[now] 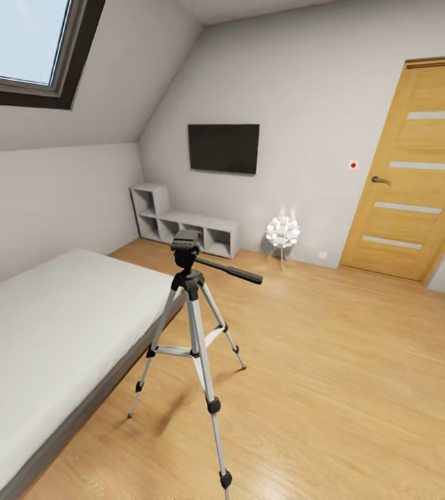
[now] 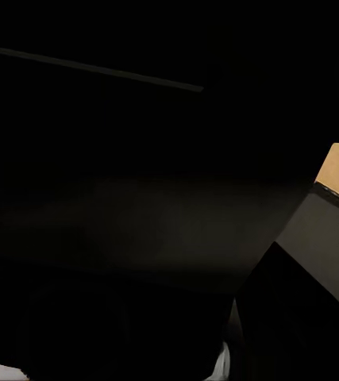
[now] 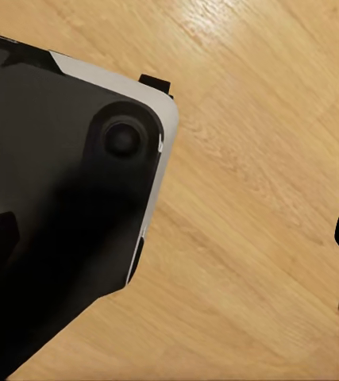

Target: Attach the digital camera to the camera tripod in the bedroom.

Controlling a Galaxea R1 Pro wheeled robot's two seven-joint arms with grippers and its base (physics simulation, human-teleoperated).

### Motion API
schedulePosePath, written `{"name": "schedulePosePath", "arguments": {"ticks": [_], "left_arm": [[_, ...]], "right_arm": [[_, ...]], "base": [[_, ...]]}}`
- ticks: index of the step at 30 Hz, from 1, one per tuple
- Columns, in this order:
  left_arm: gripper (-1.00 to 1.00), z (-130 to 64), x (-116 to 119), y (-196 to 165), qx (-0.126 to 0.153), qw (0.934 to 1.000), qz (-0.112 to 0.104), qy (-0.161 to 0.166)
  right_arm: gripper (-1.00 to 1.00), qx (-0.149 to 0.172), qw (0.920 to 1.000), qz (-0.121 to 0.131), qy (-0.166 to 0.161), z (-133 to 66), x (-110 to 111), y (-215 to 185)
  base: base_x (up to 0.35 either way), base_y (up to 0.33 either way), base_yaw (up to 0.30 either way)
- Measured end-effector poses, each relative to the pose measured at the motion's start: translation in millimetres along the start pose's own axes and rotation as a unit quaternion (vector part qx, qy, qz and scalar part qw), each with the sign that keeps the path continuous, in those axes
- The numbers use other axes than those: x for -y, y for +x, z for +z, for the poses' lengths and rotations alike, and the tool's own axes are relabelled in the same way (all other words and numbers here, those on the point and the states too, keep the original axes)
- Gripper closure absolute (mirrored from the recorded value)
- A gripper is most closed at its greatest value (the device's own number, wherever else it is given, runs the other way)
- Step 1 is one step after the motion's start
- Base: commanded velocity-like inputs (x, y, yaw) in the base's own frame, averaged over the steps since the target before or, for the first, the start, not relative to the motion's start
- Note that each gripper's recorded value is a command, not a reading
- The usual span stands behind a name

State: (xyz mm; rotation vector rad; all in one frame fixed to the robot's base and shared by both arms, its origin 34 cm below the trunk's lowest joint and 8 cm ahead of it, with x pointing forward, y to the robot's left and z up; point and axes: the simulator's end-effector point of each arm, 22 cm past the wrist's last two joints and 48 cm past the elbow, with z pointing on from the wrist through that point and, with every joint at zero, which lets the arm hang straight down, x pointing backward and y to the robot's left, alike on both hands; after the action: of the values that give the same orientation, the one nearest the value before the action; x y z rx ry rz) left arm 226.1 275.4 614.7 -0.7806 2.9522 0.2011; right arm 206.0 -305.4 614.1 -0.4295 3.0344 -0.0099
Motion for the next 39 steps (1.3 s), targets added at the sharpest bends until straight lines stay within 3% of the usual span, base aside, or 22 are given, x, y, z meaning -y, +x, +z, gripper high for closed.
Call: {"name": "schedulePosePath", "arguments": {"ticks": [39], "left_arm": [[1.0, 5.4, -11.6, 22.2, -0.027, 0.9995, 0.004, -0.015]], "right_arm": [[-1.0, -0.031, 0.9995, 0.0, -0.009, 3.4, -6.9, 24.3]], "base": [[0.0, 0.0, -0.073]]}}
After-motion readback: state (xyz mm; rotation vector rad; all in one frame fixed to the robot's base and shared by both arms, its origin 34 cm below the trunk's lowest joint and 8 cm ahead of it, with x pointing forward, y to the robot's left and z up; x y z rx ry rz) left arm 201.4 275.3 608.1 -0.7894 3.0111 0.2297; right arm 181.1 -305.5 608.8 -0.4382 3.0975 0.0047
